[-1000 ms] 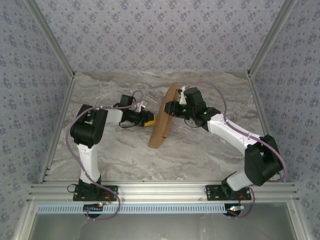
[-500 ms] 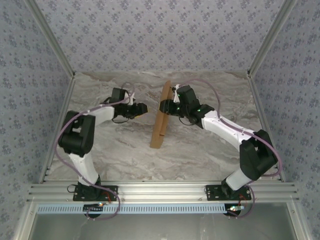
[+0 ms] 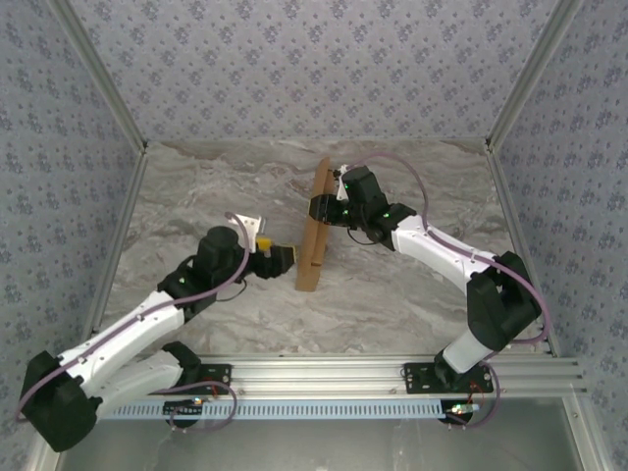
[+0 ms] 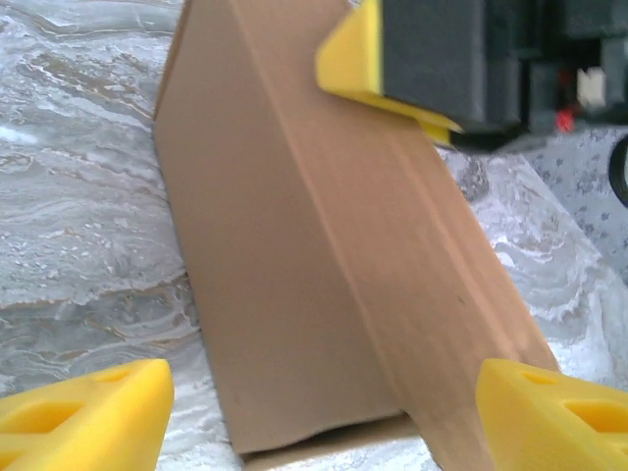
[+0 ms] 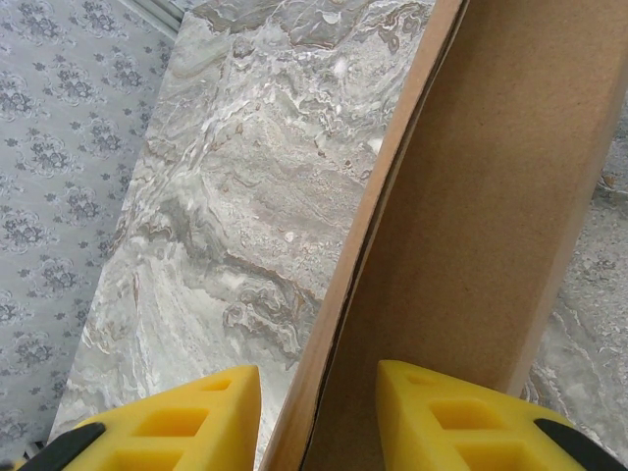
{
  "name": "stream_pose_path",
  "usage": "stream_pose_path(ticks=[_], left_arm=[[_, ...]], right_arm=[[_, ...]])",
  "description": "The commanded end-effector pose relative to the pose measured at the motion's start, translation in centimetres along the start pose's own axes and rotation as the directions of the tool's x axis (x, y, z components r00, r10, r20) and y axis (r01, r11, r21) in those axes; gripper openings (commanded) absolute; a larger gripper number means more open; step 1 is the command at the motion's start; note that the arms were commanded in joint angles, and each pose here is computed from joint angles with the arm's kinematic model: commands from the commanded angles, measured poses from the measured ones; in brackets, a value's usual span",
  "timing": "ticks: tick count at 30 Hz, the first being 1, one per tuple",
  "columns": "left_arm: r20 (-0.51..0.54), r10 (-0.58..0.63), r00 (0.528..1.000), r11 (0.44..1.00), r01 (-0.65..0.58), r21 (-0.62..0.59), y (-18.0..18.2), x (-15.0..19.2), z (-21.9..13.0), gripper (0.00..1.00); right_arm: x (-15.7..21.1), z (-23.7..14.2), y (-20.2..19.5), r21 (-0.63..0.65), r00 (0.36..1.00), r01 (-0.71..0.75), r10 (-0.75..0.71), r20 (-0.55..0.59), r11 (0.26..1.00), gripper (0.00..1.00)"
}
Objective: Fold the paper box
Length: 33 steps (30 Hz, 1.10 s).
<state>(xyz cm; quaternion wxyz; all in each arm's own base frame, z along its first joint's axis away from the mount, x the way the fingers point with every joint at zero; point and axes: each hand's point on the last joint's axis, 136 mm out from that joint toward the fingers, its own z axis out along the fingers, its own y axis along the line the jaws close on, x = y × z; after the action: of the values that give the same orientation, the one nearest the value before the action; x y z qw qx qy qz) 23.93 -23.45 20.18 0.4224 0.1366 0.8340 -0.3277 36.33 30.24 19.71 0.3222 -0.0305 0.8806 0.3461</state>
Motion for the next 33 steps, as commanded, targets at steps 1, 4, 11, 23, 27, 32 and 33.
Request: stream_pose_path(ticks=[1, 4, 11, 23, 27, 32, 33], left_arm=[[-0.011, 0.071, 0.997, 0.989, -0.072, -0.127, 0.7, 1.7, 0.0, 0.83], [-0.009, 0.146, 0.989, 0.981, -0.146, -0.124, -1.3, 1.7, 0.2, 0.86], [-0.062, 0.187, 0.98, 0.975, -0.193, -0.112, -3.5, 1.8, 2.1, 0.93], [-0.123, 0.223, 0.967, 0.961, -0.239, -0.138, -4.1, 2.1, 5.5, 0.95], [-0.142, 0.239, 0.961, 0.951, -0.261, -0.165, -3.8, 2.7, 6.5, 0.93], [-0.127, 0.264, 0.956, 0.937, -0.285, -0.2, -4.0, 2.3, 7.0, 0.85], [-0.127, 0.268, 0.955, 0.937, -0.289, -0.196, -4.2, 2.4, 7.2, 0.83]], right_arm=[[3.2, 1.1, -3.1, 0.119, 0.994, -0.004, 0.017, -0.108, 0.993, 0.38], [3.2, 1.1, -3.0, 0.119, 0.994, -0.004, 0.017, -0.108, 0.993, 0.38], [3.1, 0.9, -2.6, 0.112, 0.995, 0.005, 0.007, -0.104, 0.994, 0.38], [3.1, 1.2, -2.7, 0.112, 0.994, -0.001, 0.013, -0.106, 0.994, 0.38], [3.1, 1.2, -2.8, 0.115, 0.994, 0.0, 0.012, -0.106, 0.993, 0.38], [3.2, 1.3, -2.8, 0.116, 0.994, 0.001, 0.012, -0.108, 0.993, 0.38], [3.2, 1.3, -2.9, 0.117, 0.994, -0.001, 0.014, -0.11, 0.993, 0.38]])
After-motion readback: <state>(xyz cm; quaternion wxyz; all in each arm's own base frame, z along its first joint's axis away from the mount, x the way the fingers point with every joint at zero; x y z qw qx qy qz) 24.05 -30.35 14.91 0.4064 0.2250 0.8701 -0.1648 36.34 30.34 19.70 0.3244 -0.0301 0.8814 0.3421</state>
